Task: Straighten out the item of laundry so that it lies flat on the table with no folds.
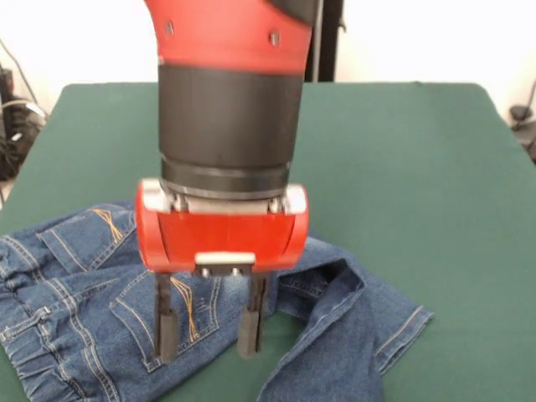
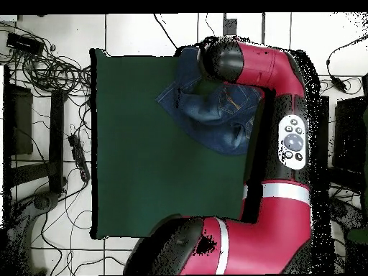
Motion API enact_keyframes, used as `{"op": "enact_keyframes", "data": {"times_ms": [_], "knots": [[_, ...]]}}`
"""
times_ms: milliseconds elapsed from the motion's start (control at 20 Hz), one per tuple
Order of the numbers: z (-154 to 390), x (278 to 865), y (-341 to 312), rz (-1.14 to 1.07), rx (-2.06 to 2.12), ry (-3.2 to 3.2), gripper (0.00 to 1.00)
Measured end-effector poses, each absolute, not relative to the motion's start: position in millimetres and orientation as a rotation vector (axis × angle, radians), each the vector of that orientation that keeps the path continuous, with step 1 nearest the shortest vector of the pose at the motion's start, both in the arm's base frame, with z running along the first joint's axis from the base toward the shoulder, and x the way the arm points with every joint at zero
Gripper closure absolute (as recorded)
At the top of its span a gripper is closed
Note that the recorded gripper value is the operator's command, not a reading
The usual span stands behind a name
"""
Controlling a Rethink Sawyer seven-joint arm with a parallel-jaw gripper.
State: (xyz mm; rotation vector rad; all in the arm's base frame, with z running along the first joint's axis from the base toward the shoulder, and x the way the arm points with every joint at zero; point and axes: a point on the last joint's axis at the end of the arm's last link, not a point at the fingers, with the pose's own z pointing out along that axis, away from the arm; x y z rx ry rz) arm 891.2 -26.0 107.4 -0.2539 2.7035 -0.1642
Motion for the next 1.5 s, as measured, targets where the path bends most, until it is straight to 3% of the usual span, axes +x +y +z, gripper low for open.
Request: {"op": "enact_keyframes", "data": {"times_ms": [750,1500], "knots": [[187.6,865.7,-74.3,-0.173,-0.189,2.795,0.0],[180.5,830.0,-110.5,-0.109,-0.122,2.959,0.0]]}}
